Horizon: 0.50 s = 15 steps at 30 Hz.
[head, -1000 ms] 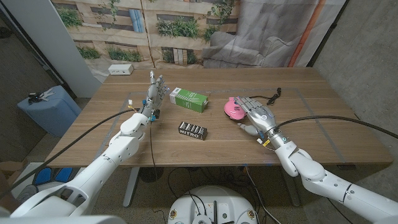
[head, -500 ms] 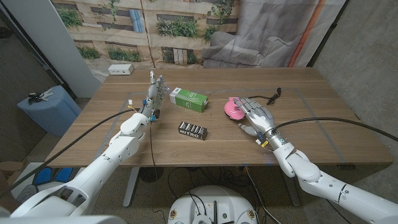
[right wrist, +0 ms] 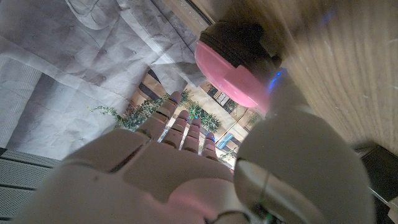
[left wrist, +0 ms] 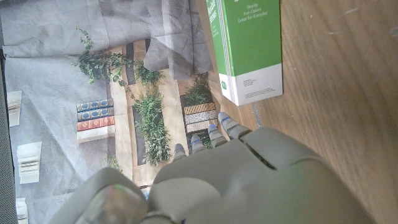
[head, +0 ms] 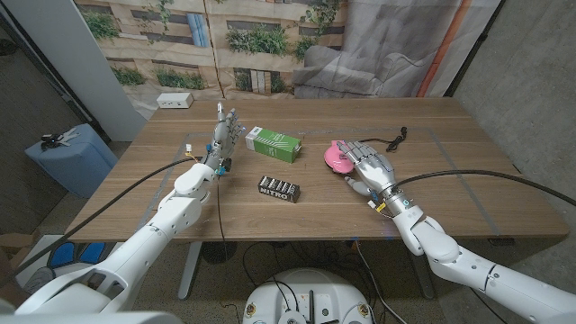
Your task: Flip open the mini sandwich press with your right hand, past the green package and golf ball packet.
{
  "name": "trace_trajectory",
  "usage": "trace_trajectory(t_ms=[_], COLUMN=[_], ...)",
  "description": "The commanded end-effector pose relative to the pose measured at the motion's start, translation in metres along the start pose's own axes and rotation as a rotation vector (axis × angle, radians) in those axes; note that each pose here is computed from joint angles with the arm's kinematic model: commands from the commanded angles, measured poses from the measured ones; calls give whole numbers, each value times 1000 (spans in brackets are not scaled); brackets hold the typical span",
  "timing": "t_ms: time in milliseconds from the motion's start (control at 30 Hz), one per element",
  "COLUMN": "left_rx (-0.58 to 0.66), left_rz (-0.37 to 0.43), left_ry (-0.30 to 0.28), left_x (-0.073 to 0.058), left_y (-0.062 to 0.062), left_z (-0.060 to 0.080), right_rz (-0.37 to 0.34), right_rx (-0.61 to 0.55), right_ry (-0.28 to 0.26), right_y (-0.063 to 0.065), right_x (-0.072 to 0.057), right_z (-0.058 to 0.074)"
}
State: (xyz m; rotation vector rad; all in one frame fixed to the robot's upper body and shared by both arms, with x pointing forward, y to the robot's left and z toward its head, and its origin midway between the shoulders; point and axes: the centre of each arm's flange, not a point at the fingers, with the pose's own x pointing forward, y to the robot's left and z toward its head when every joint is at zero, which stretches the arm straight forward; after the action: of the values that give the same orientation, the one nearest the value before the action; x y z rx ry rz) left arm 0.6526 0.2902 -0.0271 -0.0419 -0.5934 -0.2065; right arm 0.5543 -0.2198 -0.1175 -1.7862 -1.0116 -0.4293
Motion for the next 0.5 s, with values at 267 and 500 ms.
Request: trace_trajectory(t_ms=[267, 500], left_rx=[0, 0], left_rz=[0, 0], left_ry=[0, 0], left_x=[0, 0], left_y=[0, 0], left_z=[0, 0], right_rz=[-20, -29], right_rx=[-20, -3], right_ry=[38, 41], right_y=[-7, -9], right_x=[3, 2], right_z=[-3, -4])
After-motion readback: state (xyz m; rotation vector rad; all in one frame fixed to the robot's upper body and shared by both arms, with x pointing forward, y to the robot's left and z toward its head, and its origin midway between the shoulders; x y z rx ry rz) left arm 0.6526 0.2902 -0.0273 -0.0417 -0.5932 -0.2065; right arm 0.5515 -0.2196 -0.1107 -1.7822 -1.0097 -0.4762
